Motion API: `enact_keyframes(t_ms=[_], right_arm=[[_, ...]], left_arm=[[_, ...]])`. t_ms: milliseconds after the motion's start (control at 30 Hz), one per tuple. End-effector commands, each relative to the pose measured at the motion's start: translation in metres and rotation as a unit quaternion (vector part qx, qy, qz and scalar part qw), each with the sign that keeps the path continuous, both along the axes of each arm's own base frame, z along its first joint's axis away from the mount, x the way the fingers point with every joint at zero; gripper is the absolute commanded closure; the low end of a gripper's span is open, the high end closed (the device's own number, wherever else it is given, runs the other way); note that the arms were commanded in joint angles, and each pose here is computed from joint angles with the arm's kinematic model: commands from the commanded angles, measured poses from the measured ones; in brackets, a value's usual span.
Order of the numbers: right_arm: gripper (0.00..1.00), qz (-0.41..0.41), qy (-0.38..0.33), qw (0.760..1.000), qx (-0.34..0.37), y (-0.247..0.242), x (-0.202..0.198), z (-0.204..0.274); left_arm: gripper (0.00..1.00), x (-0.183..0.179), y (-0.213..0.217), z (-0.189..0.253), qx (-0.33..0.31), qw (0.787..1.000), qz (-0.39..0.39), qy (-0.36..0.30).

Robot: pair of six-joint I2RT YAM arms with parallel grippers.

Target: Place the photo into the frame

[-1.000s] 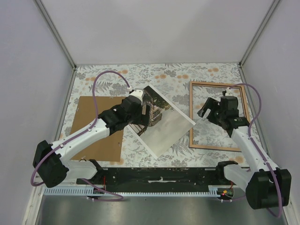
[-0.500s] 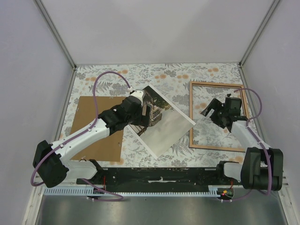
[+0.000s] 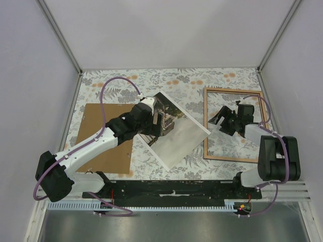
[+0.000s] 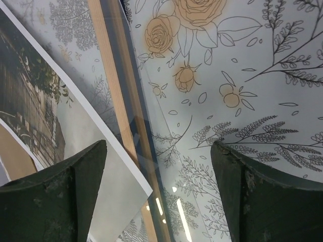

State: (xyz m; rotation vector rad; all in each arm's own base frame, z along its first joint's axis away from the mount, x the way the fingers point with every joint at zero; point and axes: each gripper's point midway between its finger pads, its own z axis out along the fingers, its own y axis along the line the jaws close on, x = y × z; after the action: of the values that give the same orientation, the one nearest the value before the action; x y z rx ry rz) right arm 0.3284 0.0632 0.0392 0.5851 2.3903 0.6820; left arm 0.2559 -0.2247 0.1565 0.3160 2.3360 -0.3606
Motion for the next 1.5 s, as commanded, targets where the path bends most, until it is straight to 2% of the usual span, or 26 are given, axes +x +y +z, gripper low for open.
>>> enact_keyframes(t_ms=[0,500,667,800,933,1233,1367,1467], right_arm=[[0.10,0.023,-0.023,0.999,0.014,0.009,0.009,0.004],[0.26,0.080,-0.031,0.995,0.047,0.027,0.011,0.005],[0.35,0.084,-0.037,0.994,0.052,0.029,0.012,0.011],[0.44,0.086,-0.042,0.994,0.054,0.030,0.012,0.016],[0.61,0.091,-0.048,0.993,0.062,0.032,0.012,0.022],[0.91,0.103,-0.075,0.988,0.082,0.041,0.010,0.050],[0.99,0.119,-0.093,0.985,0.086,0.055,0.007,0.070],[1.00,0.141,-0.104,0.980,0.094,0.077,0.003,0.087]], left_arm=[[0.00,0.002,-0.002,0.008,-0.010,1.000,-0.006,-0.012],[0.00,0.002,-0.004,0.006,-0.014,1.000,-0.007,-0.005],[0.00,0.001,-0.004,0.007,-0.014,1.000,-0.008,-0.005],[0.00,0.001,-0.004,0.006,-0.013,1.000,-0.008,-0.003],[0.00,0.001,-0.003,0.005,-0.012,1.000,-0.006,-0.002],[0.00,0.001,0.001,0.005,-0.005,1.000,0.001,-0.004],[0.00,0.003,0.005,0.006,0.001,1.000,0.008,-0.007],[0.00,0.005,0.009,0.007,0.007,1.000,0.018,-0.011]])
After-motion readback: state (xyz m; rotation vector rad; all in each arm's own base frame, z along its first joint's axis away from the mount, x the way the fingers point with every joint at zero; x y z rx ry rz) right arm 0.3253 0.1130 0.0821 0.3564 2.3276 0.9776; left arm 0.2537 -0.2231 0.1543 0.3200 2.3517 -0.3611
